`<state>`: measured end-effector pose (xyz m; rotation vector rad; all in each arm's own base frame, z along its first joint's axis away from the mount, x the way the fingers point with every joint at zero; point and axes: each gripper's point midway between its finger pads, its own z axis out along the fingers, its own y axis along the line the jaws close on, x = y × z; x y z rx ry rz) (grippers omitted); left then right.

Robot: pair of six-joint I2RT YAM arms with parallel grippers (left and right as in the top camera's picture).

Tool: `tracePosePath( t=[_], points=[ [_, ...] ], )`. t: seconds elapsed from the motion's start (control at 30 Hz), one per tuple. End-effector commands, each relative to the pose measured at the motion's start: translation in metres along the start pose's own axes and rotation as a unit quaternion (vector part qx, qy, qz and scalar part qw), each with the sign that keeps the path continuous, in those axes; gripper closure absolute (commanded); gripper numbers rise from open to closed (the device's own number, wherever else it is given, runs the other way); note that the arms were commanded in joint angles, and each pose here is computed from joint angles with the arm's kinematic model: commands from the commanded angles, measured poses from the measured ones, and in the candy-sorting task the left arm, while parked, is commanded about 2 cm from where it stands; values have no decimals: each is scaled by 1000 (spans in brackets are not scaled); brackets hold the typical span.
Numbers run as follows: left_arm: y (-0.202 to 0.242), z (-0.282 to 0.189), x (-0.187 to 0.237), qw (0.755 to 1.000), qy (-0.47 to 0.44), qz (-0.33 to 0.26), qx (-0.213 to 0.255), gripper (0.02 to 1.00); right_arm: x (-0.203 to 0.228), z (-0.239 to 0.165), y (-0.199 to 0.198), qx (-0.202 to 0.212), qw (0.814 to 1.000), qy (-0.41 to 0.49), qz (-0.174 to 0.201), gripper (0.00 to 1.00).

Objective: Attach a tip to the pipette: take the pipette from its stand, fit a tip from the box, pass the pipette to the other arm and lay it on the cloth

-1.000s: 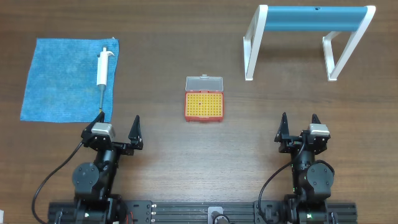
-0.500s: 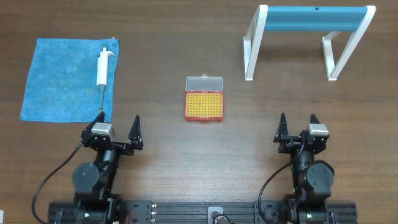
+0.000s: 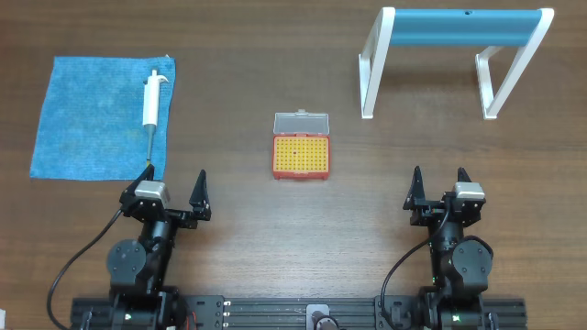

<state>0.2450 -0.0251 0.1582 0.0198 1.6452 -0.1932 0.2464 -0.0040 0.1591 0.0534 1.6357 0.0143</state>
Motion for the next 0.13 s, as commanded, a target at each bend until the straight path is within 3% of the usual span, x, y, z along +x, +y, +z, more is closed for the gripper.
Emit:
tracePosePath(
  t=[0.03, 0.13],
  points=[
    [1, 0, 0, 1000, -1, 7, -5, 23, 2, 0, 0, -2, 1000, 2, 7, 185],
    [1, 0, 0, 1000, -1, 7, -5, 23, 2, 0, 0, -2, 1000, 2, 7, 187]
  ],
)
